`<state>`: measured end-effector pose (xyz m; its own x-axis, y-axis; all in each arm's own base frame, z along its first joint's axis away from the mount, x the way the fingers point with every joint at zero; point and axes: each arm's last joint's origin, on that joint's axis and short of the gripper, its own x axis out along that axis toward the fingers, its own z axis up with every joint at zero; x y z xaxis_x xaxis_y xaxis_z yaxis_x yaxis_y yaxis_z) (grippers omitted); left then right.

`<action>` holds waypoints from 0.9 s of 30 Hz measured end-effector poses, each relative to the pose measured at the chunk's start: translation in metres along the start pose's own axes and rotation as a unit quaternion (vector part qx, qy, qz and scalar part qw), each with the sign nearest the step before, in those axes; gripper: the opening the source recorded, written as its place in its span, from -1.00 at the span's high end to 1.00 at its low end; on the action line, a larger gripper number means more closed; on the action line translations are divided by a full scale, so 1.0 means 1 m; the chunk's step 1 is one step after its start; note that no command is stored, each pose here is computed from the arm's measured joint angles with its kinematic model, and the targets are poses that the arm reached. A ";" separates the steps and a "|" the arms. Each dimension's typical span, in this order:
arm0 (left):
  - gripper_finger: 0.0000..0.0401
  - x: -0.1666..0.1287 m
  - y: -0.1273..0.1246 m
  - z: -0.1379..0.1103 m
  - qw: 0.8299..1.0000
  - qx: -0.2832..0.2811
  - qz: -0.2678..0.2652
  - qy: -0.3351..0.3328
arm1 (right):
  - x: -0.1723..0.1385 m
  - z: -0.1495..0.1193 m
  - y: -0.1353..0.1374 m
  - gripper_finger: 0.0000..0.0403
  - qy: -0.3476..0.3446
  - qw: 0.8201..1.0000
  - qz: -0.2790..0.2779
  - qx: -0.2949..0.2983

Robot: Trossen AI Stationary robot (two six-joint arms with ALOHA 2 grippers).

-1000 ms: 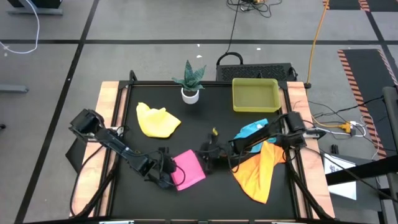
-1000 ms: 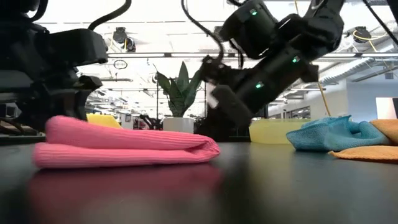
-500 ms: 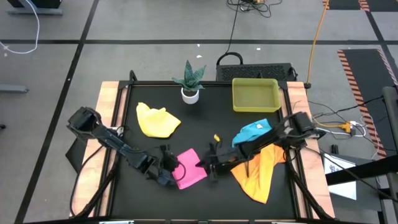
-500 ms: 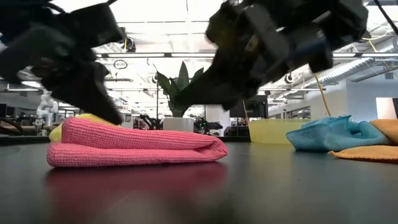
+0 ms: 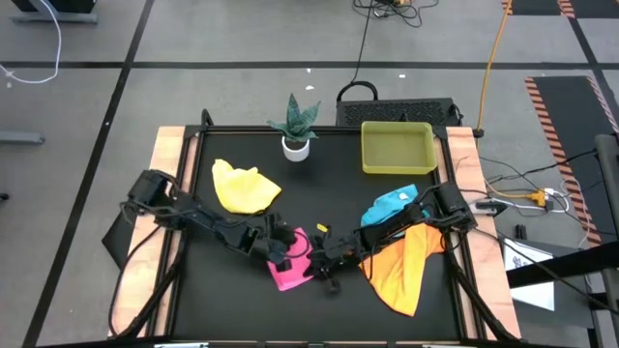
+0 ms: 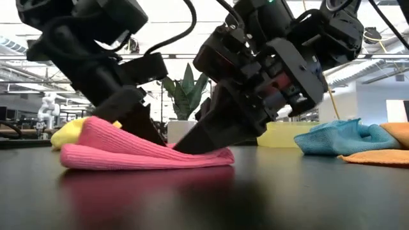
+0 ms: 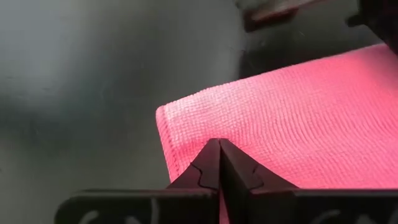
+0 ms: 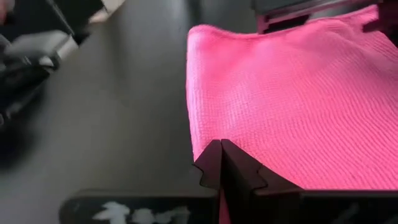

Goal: Fold microfiber towels
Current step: Fold the pink microfiber cloth

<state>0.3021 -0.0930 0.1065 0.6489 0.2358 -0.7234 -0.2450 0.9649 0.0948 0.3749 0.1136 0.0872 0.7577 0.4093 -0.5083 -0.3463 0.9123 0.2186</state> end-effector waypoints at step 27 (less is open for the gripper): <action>0.96 -0.040 0.013 0.009 0.999 -0.010 0.026 0.017 | -0.041 0.016 0.015 0.56 -0.045 0.986 0.003 -0.162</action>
<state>0.2791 -0.0893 0.1429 0.6098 0.2814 -0.7409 -0.2931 0.9487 0.1191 0.3473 0.1107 0.1242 0.7954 0.4281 -0.4290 -0.4993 0.8641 -0.0634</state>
